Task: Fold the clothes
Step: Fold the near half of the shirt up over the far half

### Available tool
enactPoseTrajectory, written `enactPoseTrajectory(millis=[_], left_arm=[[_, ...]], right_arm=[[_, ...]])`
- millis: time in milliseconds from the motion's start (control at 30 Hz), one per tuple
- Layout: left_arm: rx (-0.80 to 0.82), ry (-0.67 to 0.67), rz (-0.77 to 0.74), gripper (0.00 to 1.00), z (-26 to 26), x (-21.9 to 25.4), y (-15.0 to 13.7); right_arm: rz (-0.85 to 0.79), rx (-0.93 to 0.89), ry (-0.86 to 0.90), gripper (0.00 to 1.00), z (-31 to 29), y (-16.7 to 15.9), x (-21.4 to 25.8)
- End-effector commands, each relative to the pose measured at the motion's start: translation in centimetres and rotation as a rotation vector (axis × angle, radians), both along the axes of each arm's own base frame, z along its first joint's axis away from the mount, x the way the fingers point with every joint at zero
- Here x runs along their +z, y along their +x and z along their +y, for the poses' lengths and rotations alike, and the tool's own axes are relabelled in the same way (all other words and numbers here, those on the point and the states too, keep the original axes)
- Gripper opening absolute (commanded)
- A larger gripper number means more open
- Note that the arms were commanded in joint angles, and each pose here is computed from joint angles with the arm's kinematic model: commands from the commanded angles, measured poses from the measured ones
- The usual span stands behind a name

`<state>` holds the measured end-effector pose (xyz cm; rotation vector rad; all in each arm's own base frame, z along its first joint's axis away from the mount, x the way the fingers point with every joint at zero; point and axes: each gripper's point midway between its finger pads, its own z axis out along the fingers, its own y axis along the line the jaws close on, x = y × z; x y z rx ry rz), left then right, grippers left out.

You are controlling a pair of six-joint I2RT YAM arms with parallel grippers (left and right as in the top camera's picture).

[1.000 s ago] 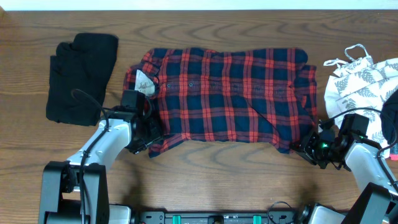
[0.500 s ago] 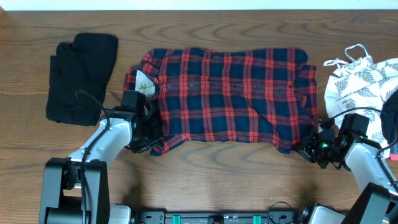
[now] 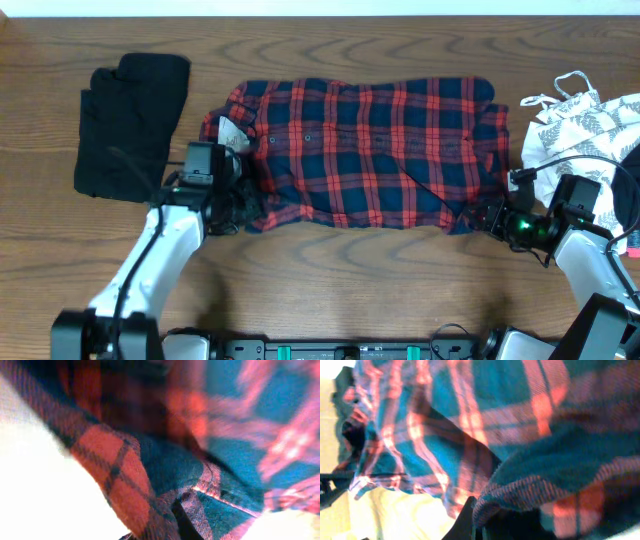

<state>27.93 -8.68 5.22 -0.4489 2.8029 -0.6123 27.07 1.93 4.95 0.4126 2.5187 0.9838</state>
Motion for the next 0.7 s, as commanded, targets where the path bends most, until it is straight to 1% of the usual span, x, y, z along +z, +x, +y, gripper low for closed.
enactPoseTrajectory(millis=[0, 167, 267, 367, 467, 667], left_arm=[[-0.016, -0.01, -0.078, 0.06, -0.1, 1.5, 0.8], [0.018, 0.048, -0.127, 0.06, 0.9, 2.0, 1.7], [0.025, 0.055, -0.162, 0.06, 1.1, 2.4, 2.5], [0.045, 0.051, -0.211, 0.06, 1.6, 3.1, 3.7], [0.101, 0.041, -0.239, 0.06, 2.6, 3.9, 4.7], [0.152, 0.044, -0.284, 0.06, 4.2, 4.6, 5.9]], right_arm=[[-0.094, 0.04, 0.035, 0.01, 0.4, 0.9, 1.6], [-0.166, 0.037, 0.003, 0.01, -0.4, 2.7, 3.0], [-0.198, 0.029, -0.024, 0.01, -1.0, 3.8, 3.9], [-0.179, -0.015, -0.06, 0.01, -2.0, 4.4, 4.0], [-0.163, -0.061, -0.084, 0.01, -2.8, 4.9, 4.1], [-0.178, -0.121, -0.096, 0.01, -3.7, 6.0, 4.5]])
